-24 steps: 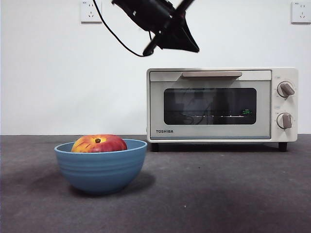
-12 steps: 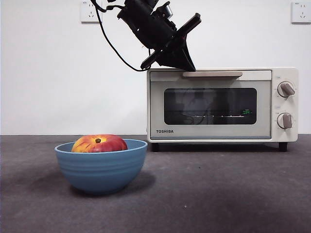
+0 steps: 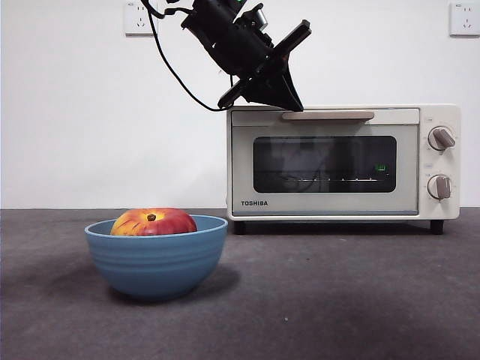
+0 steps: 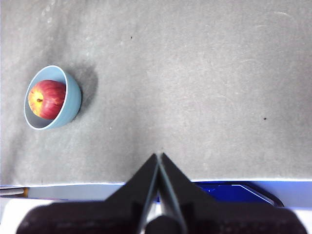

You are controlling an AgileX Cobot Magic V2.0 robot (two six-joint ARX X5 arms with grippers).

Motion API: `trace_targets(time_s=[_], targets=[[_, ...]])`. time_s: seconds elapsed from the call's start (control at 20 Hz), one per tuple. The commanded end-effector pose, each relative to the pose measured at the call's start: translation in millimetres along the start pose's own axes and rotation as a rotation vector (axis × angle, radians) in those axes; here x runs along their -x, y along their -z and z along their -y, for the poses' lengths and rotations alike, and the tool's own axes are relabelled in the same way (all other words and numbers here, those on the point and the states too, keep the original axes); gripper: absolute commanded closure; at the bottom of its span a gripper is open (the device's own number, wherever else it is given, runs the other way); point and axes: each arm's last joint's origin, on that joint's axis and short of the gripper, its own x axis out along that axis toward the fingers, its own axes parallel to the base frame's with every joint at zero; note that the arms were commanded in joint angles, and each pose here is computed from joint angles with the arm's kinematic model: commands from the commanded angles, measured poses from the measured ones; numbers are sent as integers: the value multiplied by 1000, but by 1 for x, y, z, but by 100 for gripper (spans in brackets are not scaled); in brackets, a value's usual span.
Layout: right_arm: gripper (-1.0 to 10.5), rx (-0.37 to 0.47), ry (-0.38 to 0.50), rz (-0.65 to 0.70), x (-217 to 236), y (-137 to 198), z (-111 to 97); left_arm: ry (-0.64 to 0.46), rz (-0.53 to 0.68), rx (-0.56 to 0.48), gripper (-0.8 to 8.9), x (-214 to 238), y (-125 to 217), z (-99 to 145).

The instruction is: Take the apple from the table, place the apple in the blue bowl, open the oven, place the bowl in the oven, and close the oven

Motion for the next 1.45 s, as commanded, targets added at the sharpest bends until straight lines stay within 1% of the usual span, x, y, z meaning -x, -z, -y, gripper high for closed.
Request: trace_targets(time_s=[0.05, 0.2, 0.45, 0.75, 0.95, 1.15, 1.35, 1.45], targets=[[954, -10, 4, -9, -3, 2, 2, -29, -134, 31, 819, -25, 24, -10], [954, -11, 9, -17, -3, 3, 2, -34, -162, 38, 819, -26, 27, -9], [954, -5, 11, -21, -3, 3, 2, -35, -226, 36, 819, -28, 36, -1], [954, -2, 8, -14, -3, 3, 2, -107, -289, -57, 819, -35, 49, 22], [954, -2, 6, -11, -3, 2, 2, -109, -316, -74, 819, -38, 54, 32], [954, -2, 6, -12, -3, 2, 2, -179, -344, -111, 819, -41, 62, 45], [954, -3, 9, -15, -3, 3, 2, -184, -374, -126, 819, -43, 68, 54], [952, -3, 9, -16, -3, 3, 2, -218, -371, -148, 819, -44, 71, 60]])
